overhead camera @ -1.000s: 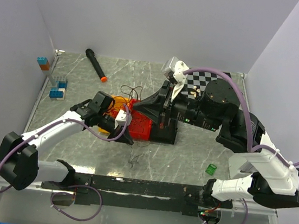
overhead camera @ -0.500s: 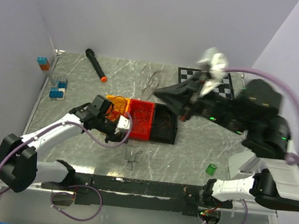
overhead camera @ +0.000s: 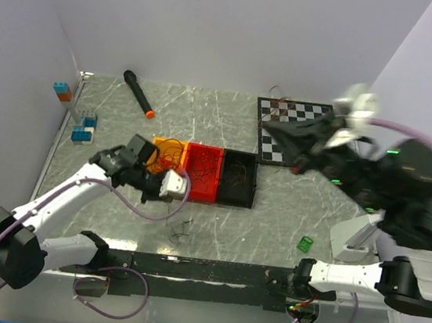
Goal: Untangle the cables
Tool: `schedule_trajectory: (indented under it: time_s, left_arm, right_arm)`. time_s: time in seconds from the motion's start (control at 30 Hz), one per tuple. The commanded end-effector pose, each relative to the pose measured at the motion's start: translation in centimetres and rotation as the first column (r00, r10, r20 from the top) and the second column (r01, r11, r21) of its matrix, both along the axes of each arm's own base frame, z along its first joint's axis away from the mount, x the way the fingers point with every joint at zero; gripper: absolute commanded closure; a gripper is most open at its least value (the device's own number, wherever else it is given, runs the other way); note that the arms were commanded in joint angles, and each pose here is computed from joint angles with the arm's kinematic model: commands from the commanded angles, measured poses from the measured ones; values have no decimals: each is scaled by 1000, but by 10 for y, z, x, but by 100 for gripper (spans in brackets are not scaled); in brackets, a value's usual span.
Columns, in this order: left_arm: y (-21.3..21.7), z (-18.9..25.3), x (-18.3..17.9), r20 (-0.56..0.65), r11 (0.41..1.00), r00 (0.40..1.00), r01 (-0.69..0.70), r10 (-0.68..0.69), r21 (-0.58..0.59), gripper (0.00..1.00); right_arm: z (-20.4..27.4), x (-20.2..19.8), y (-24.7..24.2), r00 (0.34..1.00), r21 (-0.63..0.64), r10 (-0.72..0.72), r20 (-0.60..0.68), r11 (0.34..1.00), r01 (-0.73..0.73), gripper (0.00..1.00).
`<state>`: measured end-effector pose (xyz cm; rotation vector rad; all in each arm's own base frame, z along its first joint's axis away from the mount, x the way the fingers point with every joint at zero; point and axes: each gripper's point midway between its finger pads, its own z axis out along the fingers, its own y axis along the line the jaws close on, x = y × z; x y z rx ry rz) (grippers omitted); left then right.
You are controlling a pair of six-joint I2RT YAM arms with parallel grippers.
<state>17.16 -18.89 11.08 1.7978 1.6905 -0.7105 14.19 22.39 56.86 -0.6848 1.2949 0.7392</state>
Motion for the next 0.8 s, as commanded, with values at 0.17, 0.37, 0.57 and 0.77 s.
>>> schedule_trajectory:
  time_s: [0.17,0.37,0.57,0.77]
  left_arm:
    - [-35,188,22,149,969,989,24,13,-245,99]
    - [-41,259,34,287,939,955,37,68,-343,99]
    - [-41,269,63,323,933,928,-62,184,-355,99]
    - [-43,252,68,305,937,934,-75,186,-341,99]
  right_arm:
    - [-102,64,16,978,-179,-167,-126,973,143,100]
    - [-162,95,16,950,-262,-249,-187,945,196,100]
    - [-203,118,12,925,-287,-291,-243,933,218,100]
    - [-227,137,4,907,-291,-312,-284,929,229,100]
